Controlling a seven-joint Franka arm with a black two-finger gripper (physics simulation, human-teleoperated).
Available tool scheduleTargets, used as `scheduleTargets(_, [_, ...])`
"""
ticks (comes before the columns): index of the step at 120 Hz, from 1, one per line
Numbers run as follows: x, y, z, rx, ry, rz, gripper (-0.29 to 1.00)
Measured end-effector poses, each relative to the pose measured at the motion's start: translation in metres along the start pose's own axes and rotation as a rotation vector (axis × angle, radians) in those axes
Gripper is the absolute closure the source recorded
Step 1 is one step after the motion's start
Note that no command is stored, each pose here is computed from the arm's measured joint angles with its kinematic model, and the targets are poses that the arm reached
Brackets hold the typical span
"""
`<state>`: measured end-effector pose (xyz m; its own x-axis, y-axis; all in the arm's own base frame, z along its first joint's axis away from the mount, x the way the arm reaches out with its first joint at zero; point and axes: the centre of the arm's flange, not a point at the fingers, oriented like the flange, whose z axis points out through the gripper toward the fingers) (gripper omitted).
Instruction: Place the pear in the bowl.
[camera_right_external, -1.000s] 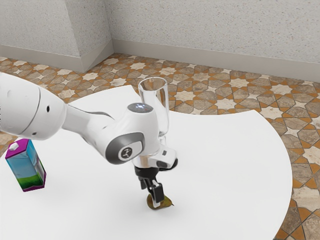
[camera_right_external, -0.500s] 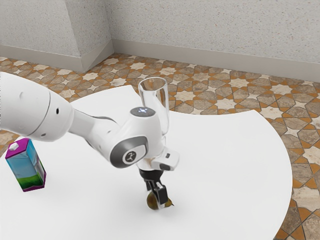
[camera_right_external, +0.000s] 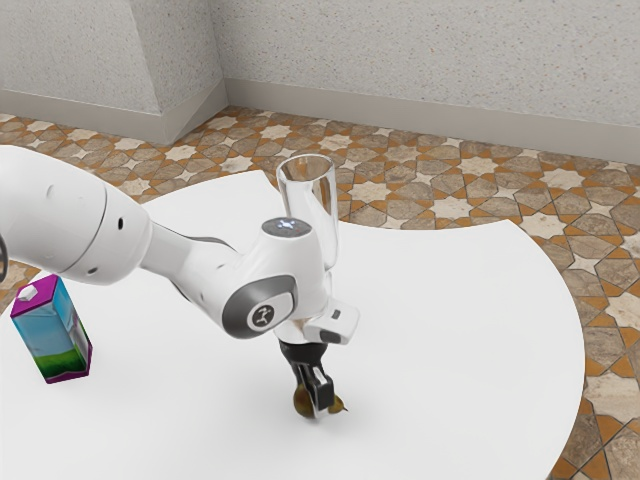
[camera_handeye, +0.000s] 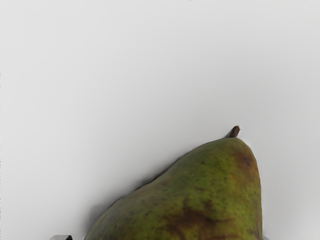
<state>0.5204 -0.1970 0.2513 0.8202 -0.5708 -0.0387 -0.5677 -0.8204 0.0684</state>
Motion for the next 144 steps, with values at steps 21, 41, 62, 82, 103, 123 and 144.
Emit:
scheduleTargets(21, [0.000,0.000,0.000,0.003,0.000,0.002,0.31])
scheduleTargets(41, [0.000,-0.001,0.000,0.005,0.001,-0.001,0.33])
scheduleTargets(62, [0.000,-0.001,0.000,0.008,0.001,-0.005,0.35])
scheduleTargets(82, [0.000,-0.002,-0.008,0.019,0.014,-0.011,0.41])
scheduleTargets(103, [-0.001,-0.006,-0.032,0.051,0.051,-0.024,0.53])
scheduleTargets(123, [-0.017,-0.026,-0.068,0.093,0.098,-0.085,0.55])
scheduleTargets(144, [-0.046,-0.079,-0.097,0.120,0.121,-0.220,0.52])
